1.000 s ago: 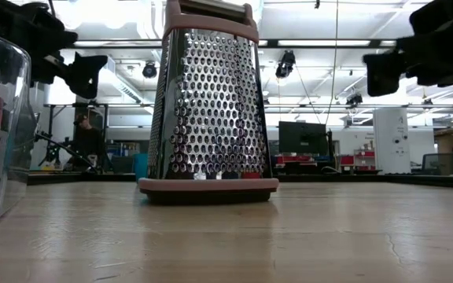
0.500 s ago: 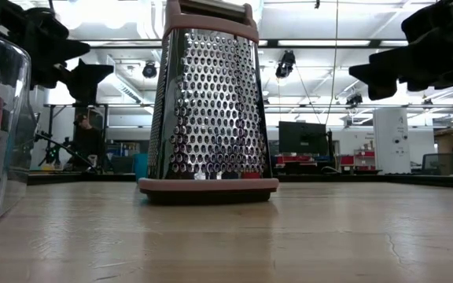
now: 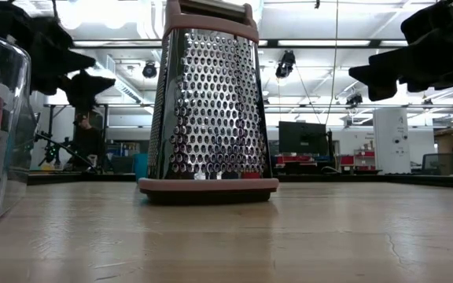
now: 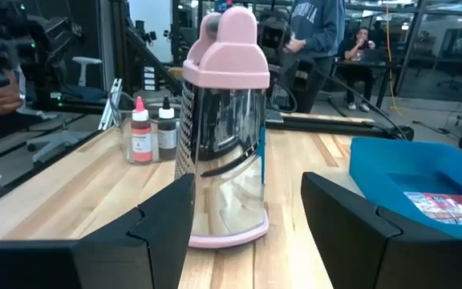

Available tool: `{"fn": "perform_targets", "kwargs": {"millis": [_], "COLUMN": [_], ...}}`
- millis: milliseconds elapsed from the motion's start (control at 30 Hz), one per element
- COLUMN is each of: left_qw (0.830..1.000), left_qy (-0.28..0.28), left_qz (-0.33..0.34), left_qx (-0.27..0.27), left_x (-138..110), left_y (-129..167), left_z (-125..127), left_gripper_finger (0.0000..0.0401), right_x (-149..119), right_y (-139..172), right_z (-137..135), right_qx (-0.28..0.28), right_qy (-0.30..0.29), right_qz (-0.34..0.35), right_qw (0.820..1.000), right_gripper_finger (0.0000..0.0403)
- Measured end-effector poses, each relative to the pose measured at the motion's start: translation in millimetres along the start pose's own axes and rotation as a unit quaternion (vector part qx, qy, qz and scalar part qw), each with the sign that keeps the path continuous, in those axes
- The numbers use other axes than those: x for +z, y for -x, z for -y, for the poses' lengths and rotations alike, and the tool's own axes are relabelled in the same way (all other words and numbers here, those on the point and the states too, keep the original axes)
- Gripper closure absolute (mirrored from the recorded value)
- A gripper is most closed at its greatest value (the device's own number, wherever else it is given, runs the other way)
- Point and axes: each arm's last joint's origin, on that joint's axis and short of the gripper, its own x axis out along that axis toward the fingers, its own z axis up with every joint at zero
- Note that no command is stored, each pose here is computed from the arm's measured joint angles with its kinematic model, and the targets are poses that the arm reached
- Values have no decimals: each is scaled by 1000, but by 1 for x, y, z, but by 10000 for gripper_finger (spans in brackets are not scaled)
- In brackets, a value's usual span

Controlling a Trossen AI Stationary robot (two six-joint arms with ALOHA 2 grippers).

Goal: Pick & Place Food Item
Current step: Return to Home Position

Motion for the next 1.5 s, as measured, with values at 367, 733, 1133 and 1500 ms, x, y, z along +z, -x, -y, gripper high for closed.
{"fn": "perform_targets", "kwargs": {"millis": [367,733,1133,1500], "left_qw": [998,996,992,990], "left_qy": [-61,-41,-46,-51], "left_qz": [9,-3,54,66], "left_qx": [-28,-84,-106,-116], "left_x": [-1,10,5,7], "left_y": [-3,4,14,14], "left_z": [23,31,33,34], "left_gripper_finger": [126,126,127,126], "right_x": [-2,-4,-1,0], "right_y": [0,3,8,9], "right_z": [0,0,-1,-3], "right_qx": [-4,-1,2,26], "right_qy": [-3,-13,-13,31], "right_qz": [-12,-23,-14,-10], "right_qw": [1000,1000,1000,999], "right_gripper_finger": [179,179,179,179]}}
